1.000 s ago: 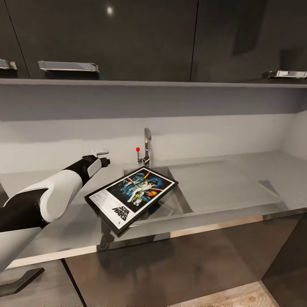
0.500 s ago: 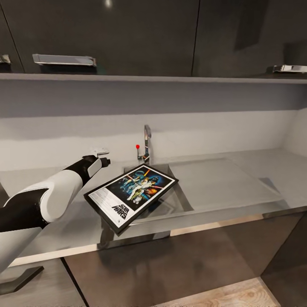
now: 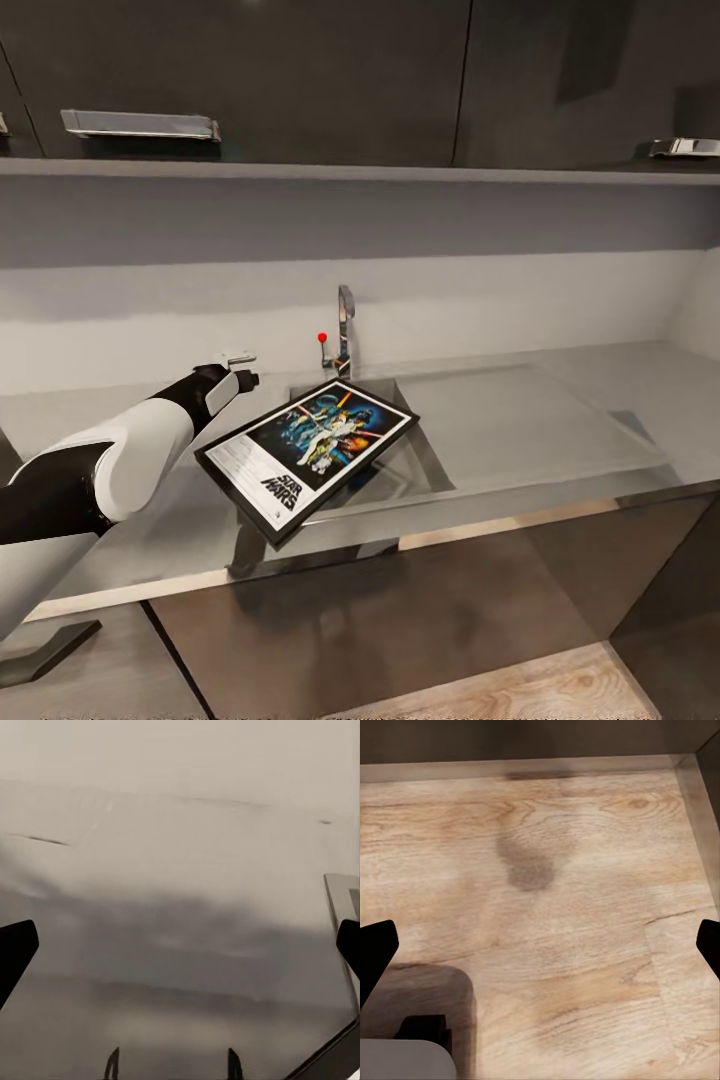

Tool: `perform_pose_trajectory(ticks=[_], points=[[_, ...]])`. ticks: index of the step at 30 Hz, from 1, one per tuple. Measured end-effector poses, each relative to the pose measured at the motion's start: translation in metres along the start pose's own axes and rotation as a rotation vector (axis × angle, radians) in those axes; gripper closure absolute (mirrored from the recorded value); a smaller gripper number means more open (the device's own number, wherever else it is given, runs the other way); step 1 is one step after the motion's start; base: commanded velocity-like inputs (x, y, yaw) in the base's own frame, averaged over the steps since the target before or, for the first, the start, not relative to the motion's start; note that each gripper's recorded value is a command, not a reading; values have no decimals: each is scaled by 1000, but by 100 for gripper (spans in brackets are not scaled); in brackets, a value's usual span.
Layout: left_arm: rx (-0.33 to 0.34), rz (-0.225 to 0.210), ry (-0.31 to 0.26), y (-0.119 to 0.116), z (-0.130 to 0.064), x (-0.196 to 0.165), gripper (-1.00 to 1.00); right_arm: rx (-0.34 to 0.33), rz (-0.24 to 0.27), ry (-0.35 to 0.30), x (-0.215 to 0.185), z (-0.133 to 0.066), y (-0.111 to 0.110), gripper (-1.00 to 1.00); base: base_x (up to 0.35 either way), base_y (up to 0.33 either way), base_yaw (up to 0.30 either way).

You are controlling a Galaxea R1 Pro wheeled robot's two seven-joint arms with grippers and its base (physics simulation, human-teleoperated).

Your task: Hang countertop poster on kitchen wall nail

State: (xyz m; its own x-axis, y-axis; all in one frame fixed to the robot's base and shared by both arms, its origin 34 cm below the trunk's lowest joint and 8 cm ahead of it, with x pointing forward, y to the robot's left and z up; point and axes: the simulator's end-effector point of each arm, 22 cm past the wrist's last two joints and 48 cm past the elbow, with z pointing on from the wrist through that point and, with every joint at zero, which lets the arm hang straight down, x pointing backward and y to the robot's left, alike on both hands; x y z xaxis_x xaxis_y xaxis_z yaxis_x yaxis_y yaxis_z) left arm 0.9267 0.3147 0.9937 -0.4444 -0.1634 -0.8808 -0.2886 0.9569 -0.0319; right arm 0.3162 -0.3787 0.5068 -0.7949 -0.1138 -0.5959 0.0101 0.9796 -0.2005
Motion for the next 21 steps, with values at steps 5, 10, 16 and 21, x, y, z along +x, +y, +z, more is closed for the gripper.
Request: perform_pose_trajectory(ticks=[5,10,16,21], points=[[-1,2,7,0,4,5,-100,-1,-1,8,3,0,0,-100,0,0,0],[-2,4,15,0,8,10,-100,-1,-3,15,6,-1,0,-100,0,0,0],[-4,6,24,-1,13,15,-100,-2,-4,24,9,-1,1,-100,0,0,0],[-5,9,32,-1,17,20,-100,-3,-5,32,12,-2,1,-100,0,0,0]])
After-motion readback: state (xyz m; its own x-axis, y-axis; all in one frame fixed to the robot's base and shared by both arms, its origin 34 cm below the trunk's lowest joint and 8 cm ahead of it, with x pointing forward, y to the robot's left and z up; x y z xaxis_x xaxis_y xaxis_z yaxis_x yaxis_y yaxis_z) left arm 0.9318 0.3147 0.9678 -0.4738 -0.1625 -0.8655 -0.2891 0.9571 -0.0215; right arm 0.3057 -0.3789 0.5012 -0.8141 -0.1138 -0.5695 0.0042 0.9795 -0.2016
